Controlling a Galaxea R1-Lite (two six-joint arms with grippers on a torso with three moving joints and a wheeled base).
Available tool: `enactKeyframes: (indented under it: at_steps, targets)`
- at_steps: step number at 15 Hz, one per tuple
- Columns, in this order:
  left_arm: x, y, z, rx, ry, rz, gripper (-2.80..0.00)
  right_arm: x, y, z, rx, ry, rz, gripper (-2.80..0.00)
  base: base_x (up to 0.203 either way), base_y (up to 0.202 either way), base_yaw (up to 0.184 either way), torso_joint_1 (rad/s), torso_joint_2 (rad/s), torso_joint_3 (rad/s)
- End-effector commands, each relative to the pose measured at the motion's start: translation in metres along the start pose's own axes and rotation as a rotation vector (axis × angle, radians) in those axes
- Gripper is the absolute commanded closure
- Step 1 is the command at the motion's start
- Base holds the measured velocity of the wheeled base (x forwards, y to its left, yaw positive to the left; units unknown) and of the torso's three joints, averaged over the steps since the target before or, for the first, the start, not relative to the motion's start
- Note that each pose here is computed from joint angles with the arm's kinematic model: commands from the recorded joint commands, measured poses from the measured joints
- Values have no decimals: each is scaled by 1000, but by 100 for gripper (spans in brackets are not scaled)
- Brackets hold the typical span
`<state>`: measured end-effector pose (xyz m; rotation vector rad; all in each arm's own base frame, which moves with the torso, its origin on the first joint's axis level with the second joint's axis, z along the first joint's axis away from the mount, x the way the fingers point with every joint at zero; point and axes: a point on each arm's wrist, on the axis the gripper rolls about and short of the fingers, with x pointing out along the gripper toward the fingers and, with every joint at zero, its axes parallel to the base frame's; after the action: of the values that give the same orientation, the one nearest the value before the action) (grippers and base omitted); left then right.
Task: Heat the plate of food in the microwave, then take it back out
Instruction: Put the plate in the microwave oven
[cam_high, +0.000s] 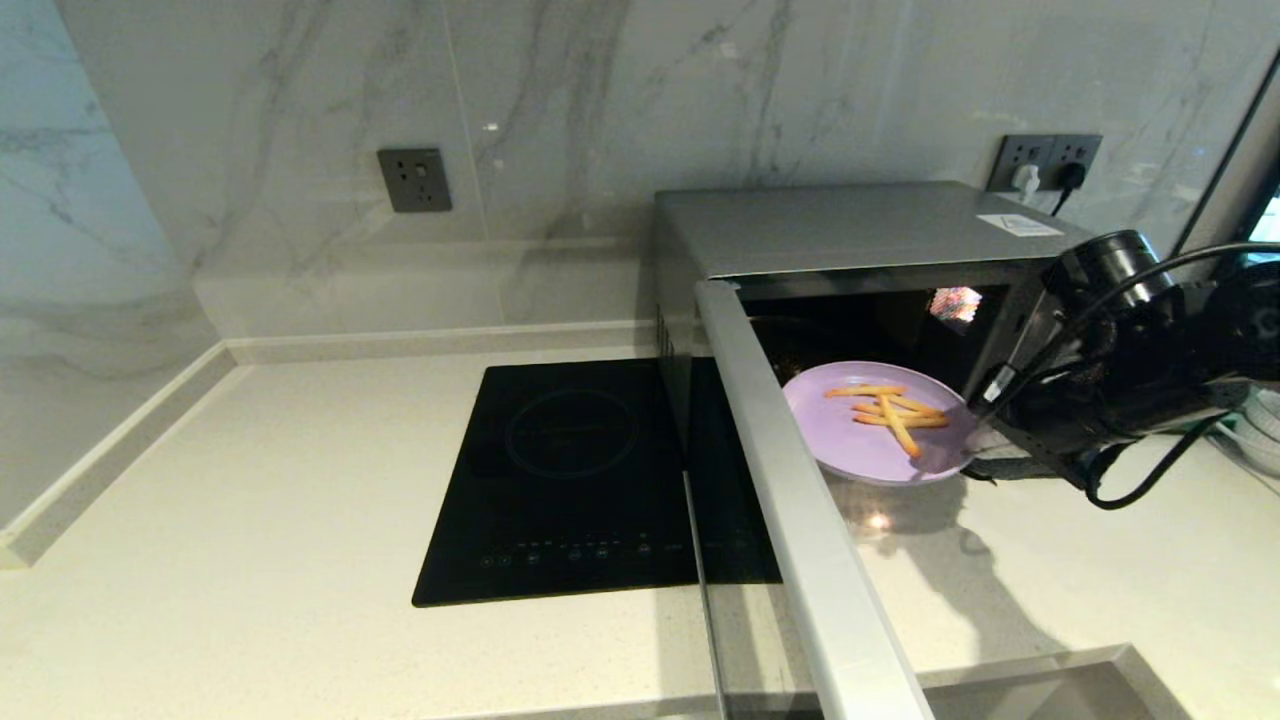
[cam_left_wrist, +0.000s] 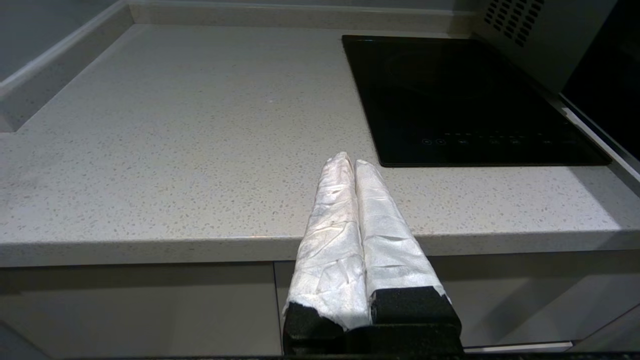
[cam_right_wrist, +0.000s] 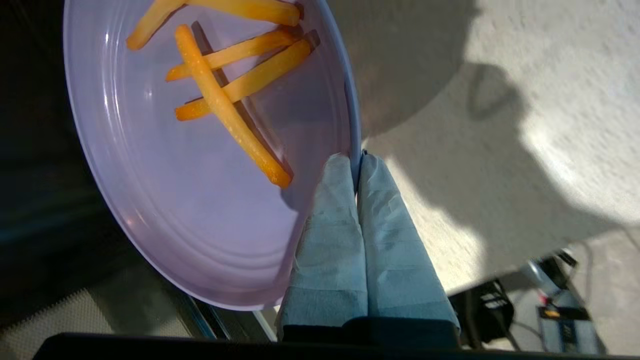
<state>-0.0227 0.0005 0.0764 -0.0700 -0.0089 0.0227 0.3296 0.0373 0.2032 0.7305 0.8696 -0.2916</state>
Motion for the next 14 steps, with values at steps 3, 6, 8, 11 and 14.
enactKeyframes:
  at_steps: [3,6,8,11,14]
  targets:
    - [0,0,0,-1,0,2,0,29,24,18,81,-65,-9,0,0,0,0,0,0,0]
    - [0,0,0,-1,0,2,0,48,33,17,91,-56,-17,0,0,0,0,0,0,0]
    - [0,0,0,-1,0,2,0,58,39,15,93,-47,-11,0,0,0,0,0,0,0]
    - [0,0,0,-1,0,2,0,73,46,17,100,-42,-2,0,0,0,0,0,0,0]
    - [0,0,0,-1,0,2,0,82,51,20,108,-35,16,0,0,0,0,0,0,0]
